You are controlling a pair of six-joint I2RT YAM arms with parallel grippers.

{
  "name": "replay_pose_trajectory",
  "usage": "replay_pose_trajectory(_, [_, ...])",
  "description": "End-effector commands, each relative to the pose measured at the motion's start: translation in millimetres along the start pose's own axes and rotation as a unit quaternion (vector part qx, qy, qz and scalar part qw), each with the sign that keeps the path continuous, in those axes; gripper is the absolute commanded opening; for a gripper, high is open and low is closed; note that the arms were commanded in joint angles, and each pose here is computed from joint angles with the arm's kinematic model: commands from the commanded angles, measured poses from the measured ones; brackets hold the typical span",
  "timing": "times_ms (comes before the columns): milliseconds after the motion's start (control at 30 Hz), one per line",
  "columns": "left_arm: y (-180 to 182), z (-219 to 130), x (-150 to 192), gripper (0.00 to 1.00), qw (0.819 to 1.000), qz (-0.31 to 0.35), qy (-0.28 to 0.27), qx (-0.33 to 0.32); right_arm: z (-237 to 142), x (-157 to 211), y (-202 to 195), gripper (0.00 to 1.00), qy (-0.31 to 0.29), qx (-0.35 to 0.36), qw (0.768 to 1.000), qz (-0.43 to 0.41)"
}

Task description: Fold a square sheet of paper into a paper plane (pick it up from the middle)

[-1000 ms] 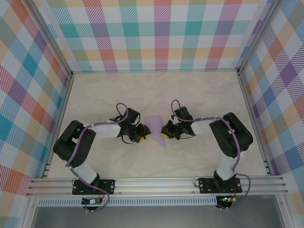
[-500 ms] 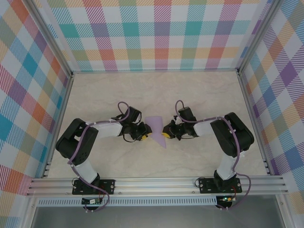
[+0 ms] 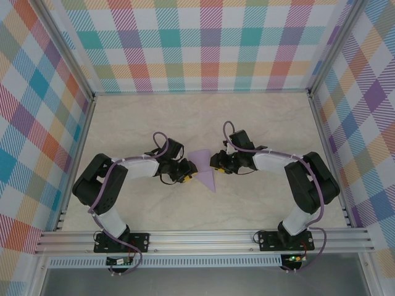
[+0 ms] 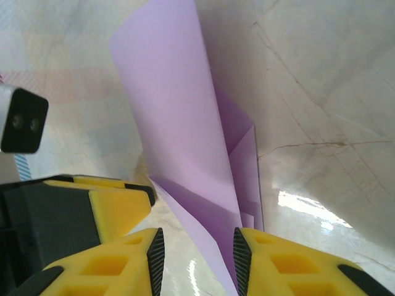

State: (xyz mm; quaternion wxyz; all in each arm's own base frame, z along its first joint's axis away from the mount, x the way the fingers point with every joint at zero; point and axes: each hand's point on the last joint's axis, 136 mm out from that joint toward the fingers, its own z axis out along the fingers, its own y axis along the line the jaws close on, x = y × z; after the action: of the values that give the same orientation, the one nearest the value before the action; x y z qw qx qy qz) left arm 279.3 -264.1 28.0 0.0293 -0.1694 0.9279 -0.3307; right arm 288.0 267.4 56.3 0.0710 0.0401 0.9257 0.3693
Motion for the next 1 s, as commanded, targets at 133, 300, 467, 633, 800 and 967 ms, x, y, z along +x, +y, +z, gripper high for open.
replay_pose_trajectory(133, [-5.2, 0.0, -0.8, 0.35, 1.000, 0.008, -0.003, 0.000, 5.7, 17.2, 4.4, 0.37, 0.051, -0.003, 0.996, -0.078])
replay_pose_trajectory(300, [-4.6, 0.4, -0.6, 0.35, 1.000, 0.007, -0.002, 0.000, 12.0, 23.3, 9.1, 0.35, 0.074, -0.018, 0.992, -0.096])
replay_pose_trajectory(467, [-5.4, 0.0, -0.3, 0.35, 1.000, 0.008, -0.001, 0.001, 19.1, 25.8, 9.9, 0.32, 0.089, -0.028, 0.991, -0.100])
replay_pose_trajectory(633, [-6.1, -1.0, 0.0, 0.35, 1.000, 0.008, -0.001, 0.002, 19.6, 24.6, 9.3, 0.19, 0.080, -0.028, 0.992, -0.097])
replay_pose_trajectory(800, [-9.4, -0.1, 1.9, 0.36, 1.000, 0.010, 0.004, 0.014, 15.3, 16.7, 6.9, 0.09, 0.052, -0.031, 0.995, -0.081])
replay_pose_trajectory(967, [-12.1, 0.8, 3.5, 0.38, 1.000, 0.011, 0.008, 0.026, 9.8, 12.9, 14.4, 0.07, 0.040, -0.060, 0.995, -0.066])
